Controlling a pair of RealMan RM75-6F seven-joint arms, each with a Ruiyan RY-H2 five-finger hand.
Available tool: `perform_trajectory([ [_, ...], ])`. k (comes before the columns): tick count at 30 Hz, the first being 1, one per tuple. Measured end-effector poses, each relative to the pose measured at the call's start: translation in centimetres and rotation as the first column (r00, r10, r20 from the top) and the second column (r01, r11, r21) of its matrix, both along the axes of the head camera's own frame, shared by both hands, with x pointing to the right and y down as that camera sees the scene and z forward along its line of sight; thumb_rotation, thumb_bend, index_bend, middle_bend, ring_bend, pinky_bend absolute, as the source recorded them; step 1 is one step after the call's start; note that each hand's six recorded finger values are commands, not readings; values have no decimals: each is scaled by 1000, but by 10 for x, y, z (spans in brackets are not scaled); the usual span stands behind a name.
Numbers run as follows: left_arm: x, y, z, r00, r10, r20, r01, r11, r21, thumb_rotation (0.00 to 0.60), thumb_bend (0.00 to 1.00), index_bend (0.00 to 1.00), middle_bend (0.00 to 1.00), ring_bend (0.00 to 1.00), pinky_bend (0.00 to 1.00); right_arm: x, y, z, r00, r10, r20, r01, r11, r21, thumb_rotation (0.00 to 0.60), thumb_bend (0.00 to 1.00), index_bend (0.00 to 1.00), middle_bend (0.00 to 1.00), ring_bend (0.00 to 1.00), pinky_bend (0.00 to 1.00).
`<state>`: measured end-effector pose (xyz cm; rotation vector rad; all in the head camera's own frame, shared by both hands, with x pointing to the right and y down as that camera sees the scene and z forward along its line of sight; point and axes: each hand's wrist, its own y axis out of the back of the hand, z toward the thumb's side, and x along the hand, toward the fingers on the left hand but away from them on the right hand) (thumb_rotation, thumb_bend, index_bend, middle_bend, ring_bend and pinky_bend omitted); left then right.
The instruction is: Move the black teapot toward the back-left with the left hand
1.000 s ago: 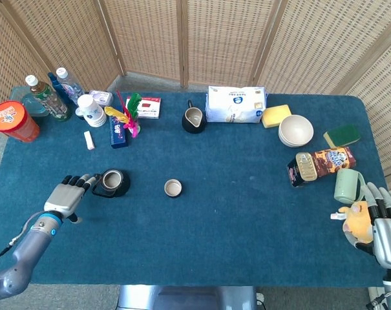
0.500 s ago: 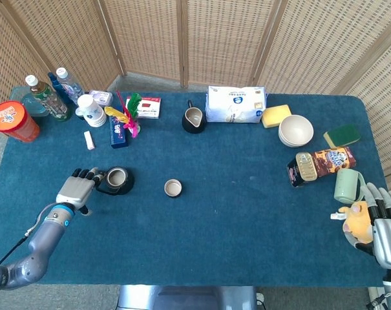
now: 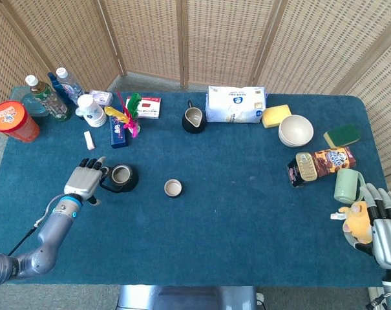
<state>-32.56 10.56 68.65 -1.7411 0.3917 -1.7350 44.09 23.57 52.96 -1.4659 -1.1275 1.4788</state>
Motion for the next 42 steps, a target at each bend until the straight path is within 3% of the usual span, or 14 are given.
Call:
perform_trajectory([
  [19, 27, -32, 4, 1000, 9, -12, -8, 997, 78, 600, 29, 0, 0, 0, 0, 0, 0, -1, 1000, 1, 4, -1, 1000, 4, 600, 0, 0, 0, 0, 0],
  [24, 34, -32, 3, 1000, 17, -24, -15, 997, 81, 600, 28, 0, 0, 0, 0, 1, 0, -2, 1000, 6, 6, -6, 1000, 4, 600, 0, 0, 0, 0, 0],
  [33, 35, -33, -32, 993, 33, -114, -17, 990, 140, 600, 29, 0, 0, 0, 0, 1, 0, -3, 1000, 2, 11, -3, 1000, 5, 600, 0, 0, 0, 0, 0],
  [42, 42, -14, -78, 983, 58, -173, -45, 996, 76, 600, 28, 0, 0, 0, 0, -1, 1, -4, 1000, -1, 17, 1, 1000, 5, 600, 0, 0, 0, 0, 0],
])
